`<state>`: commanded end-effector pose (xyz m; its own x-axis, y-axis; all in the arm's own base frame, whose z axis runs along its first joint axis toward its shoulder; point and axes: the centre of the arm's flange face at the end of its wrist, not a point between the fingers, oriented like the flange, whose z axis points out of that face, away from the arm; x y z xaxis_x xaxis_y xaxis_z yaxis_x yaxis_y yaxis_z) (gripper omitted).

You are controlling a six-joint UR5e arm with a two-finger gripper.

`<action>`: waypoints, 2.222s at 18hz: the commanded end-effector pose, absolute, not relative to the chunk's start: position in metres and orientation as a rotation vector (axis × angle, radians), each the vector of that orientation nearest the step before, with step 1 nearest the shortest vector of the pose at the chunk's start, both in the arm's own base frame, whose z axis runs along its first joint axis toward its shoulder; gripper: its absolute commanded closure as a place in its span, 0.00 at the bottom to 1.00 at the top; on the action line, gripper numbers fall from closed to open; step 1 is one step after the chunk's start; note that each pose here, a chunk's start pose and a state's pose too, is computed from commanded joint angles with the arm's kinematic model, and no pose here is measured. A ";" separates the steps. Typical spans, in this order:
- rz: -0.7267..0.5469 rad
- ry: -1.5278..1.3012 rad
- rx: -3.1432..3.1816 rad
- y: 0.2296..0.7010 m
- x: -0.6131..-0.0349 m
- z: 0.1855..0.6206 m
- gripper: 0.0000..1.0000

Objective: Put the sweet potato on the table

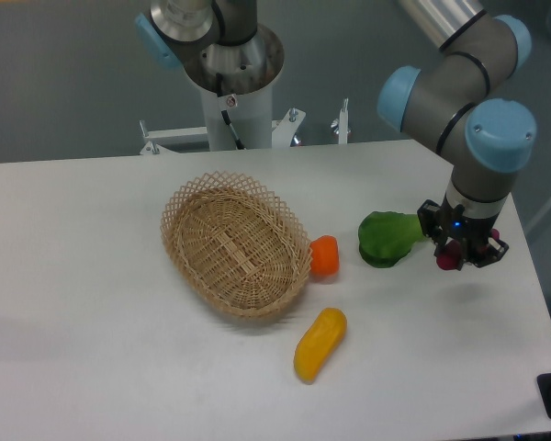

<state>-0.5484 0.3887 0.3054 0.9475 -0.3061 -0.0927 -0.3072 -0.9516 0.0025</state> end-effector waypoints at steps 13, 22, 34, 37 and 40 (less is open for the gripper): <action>0.099 0.459 -3.079 0.425 -0.500 0.310 0.93; 0.136 0.480 -3.057 0.466 -0.473 0.323 0.93; 0.066 0.547 -3.044 0.603 -0.262 0.304 0.93; 0.044 0.565 -3.049 0.628 -0.202 0.294 0.93; 0.049 0.596 -3.031 0.649 -0.149 0.280 0.93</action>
<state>-0.1492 0.6488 0.2800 0.9252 -0.3773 -0.0415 -0.3790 -0.9243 -0.0453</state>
